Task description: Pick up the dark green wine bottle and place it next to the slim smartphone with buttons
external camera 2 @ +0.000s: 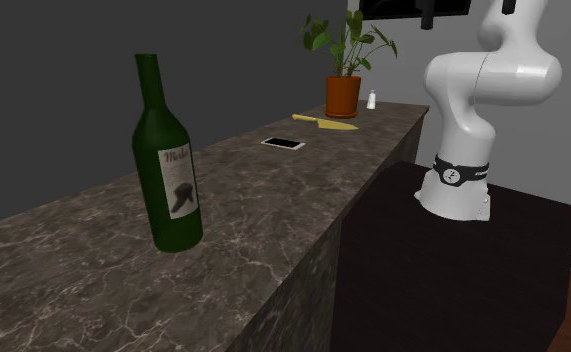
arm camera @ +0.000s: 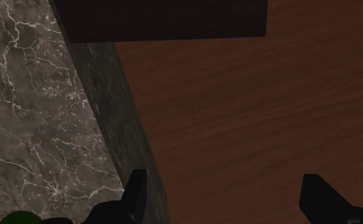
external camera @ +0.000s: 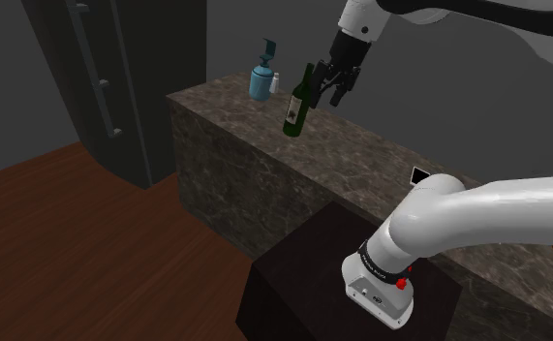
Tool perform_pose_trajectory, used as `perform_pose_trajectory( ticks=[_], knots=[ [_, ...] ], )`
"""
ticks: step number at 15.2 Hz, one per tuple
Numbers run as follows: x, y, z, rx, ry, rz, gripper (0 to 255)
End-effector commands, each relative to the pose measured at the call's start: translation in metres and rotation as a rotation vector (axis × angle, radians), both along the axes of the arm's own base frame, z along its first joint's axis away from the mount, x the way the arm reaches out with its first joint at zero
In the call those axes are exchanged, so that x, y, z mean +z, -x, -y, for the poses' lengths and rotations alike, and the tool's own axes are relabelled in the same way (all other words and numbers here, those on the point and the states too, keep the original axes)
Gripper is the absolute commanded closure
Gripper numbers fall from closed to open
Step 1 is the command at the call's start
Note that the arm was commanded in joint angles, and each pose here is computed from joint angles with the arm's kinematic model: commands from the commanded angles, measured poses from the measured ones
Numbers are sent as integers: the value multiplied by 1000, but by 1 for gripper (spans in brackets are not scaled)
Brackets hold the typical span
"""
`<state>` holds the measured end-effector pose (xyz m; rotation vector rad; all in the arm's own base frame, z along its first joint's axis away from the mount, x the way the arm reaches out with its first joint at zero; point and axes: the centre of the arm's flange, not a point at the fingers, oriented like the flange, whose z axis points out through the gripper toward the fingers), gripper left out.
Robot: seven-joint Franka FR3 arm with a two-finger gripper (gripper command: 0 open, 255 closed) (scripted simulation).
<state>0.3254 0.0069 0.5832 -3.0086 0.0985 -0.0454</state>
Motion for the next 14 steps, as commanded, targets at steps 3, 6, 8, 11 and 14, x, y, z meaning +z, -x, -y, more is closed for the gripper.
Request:
perform_pose_trajectory(
  ticks=[3,6,8,11,14],
  knots=[
    [-3,-16,20,9,10,0,0],
    [-7,-40,49,22,24,1,0],
    [-9,-57,68,31,34,1,0],
    [-12,-81,96,45,48,1,0],
    [-15,-107,125,58,62,2,0]
  ],
)
